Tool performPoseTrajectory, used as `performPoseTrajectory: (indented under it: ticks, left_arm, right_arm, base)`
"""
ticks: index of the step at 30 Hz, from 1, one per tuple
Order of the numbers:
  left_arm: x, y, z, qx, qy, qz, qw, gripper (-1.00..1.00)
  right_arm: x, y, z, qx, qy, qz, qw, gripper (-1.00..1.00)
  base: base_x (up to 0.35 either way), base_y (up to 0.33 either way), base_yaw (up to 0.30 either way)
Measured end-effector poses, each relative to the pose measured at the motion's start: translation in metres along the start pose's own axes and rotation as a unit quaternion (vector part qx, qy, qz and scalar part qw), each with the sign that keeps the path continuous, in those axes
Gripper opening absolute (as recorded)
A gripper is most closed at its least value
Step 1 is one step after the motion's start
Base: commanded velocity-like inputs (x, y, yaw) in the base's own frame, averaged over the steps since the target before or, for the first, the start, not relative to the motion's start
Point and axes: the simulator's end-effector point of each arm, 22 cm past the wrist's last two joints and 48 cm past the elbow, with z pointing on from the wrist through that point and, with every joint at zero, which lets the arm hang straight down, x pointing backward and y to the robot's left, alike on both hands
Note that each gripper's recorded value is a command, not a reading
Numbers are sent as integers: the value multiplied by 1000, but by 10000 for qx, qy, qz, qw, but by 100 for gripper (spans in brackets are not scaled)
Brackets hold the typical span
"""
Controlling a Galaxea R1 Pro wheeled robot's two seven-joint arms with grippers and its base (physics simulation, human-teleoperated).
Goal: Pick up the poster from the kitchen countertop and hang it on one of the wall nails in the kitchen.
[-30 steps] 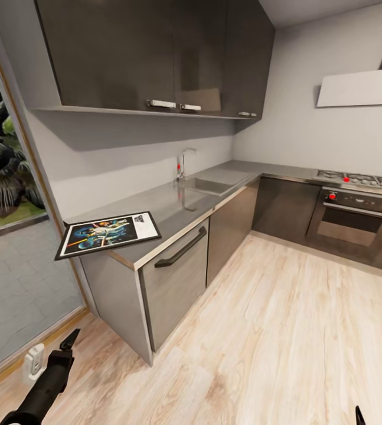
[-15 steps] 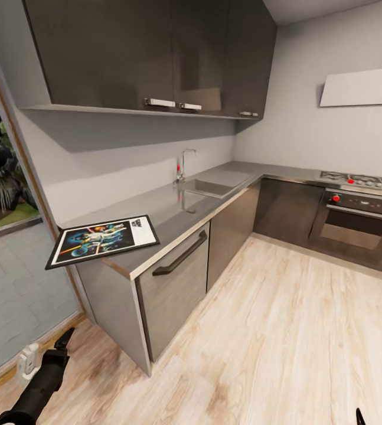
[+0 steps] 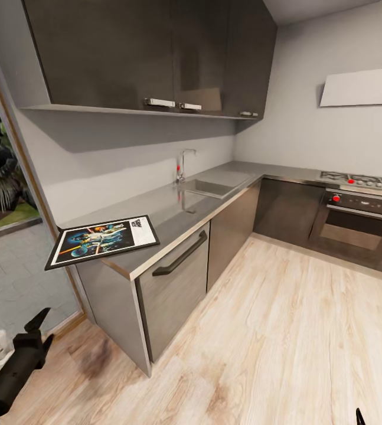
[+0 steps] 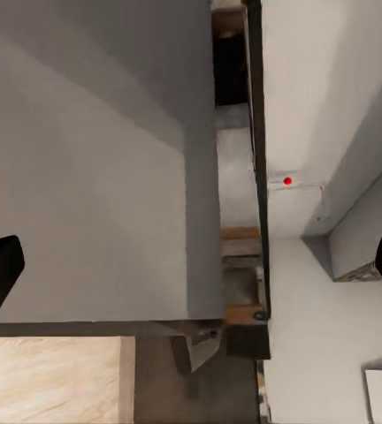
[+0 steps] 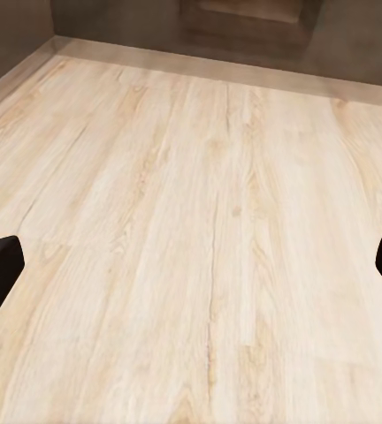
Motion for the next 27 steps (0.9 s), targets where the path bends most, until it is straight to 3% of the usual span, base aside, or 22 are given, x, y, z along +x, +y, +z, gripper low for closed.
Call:
performPoseTrajectory:
  ticks: [11, 19, 27]
  left_arm:
    - [-15, -13, 4, 125, -29, 39, 9999, 100]
    - [-15, -20, 4, 212, -14, 63, 9998, 100]
    - [-28, -43, 5, 570, 6, 315, 9979, 100]
  right_arm:
    - [5, 1, -1, -6, 51, -6, 10000, 100]
    - [6, 0, -2, -3, 69, -6, 10000, 100]
    - [6, 1, -2, -6, 68, -9, 10000, 100]
  base:
    - [0, 0, 0]
    - [123, 0, 0]
    - [26, 0, 0]
